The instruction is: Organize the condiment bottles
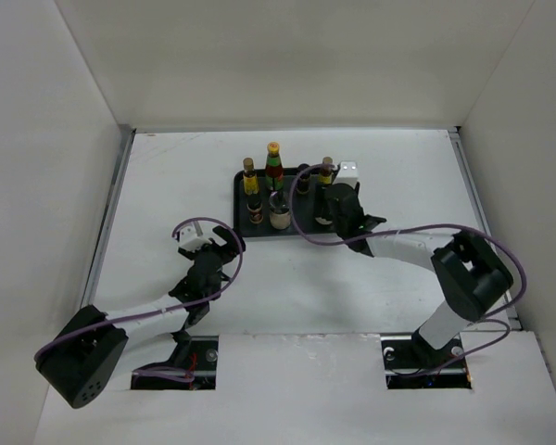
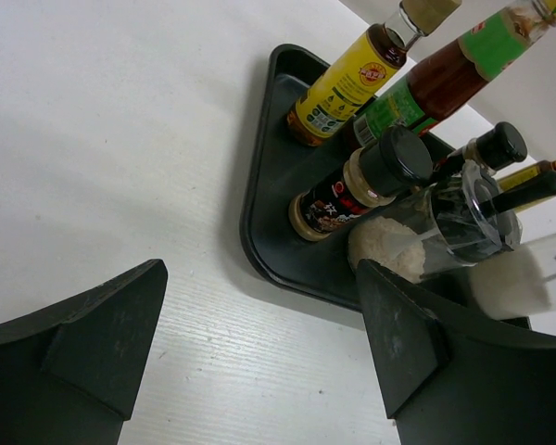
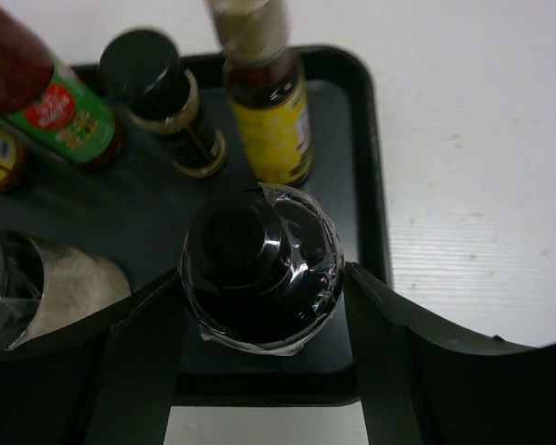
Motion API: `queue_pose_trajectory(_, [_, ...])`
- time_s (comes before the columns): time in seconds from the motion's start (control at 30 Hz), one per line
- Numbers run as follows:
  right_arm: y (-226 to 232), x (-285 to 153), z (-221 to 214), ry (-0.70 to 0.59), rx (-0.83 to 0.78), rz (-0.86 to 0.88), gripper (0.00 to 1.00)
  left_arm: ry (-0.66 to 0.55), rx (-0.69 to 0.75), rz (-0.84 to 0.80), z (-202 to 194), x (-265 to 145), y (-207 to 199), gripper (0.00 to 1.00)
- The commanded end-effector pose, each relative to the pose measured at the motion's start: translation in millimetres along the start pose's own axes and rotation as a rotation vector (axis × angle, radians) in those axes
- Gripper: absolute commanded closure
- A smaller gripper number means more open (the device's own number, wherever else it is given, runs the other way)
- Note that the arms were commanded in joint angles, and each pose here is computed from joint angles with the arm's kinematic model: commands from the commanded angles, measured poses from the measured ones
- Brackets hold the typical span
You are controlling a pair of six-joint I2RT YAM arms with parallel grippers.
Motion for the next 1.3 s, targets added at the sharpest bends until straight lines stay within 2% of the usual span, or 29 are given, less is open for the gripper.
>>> queue_pose_trajectory(0.0, [25, 8, 27, -0.116, 0.065, 0.045, 0.36, -0.029, -0.059, -0.054, 9, 6, -20, 0.17])
queue_pose_trajectory(0.13, [35, 10, 17, -0.099, 0.047, 0.062, 0.25, -0.023, -0.058, -0.057, 9, 8, -21, 0.16])
queue_pose_trajectory(0.27, [31, -1, 19, -0.109, 0.052, 0.057, 0.00, -0.009, -0.046, -0.057, 8, 11, -23, 0.14])
queue_pose_trajectory(0.33, [22, -14, 28, -0.140, 0.067, 0.050, 0.00, -0.004, -0.042, -0.059, 8, 13, -25, 0.10])
queue_pose_trajectory(0.4, [13, -26, 36, -0.173, 0.090, 0.043, 0.00, 0.013, -0.033, -0.074, 7, 13, -31, 0.00])
queue_pose_trajectory(0.63, [-48, -47, 35, -0.231, 0.229, -0.125, 0.00, 0.046, 0.030, -0.107, 12, 3, -48, 0.00])
queue_pose_trajectory(0.9, [-106, -35, -10, -0.192, 0.476, -0.312, 0.00, 0.072, 0.007, -0.112, 14, -12, -42, 0.00])
queue_pose_trajectory(1.0, [-117, -29, -19, -0.171, 0.544, -0.316, 0.00, 0.089, -0.027, -0.106, 19, -18, -41, 0.00])
queue_pose_trajectory(1.27, [-121, -21, -25, -0.117, 0.629, -0.248, 0.00, 0.178, 0.068, 0.039, 25, -17, -42, 0.00])
Point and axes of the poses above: each gripper's point midway between its finger pads, its own x axis out along the fingers, its own y axis along the line the jaws close on, z = x × y, the point moved 10 cm from there along -x, back along the fingers, and after that the axes turned 10 degrees about -x, right-handed, at the moved point
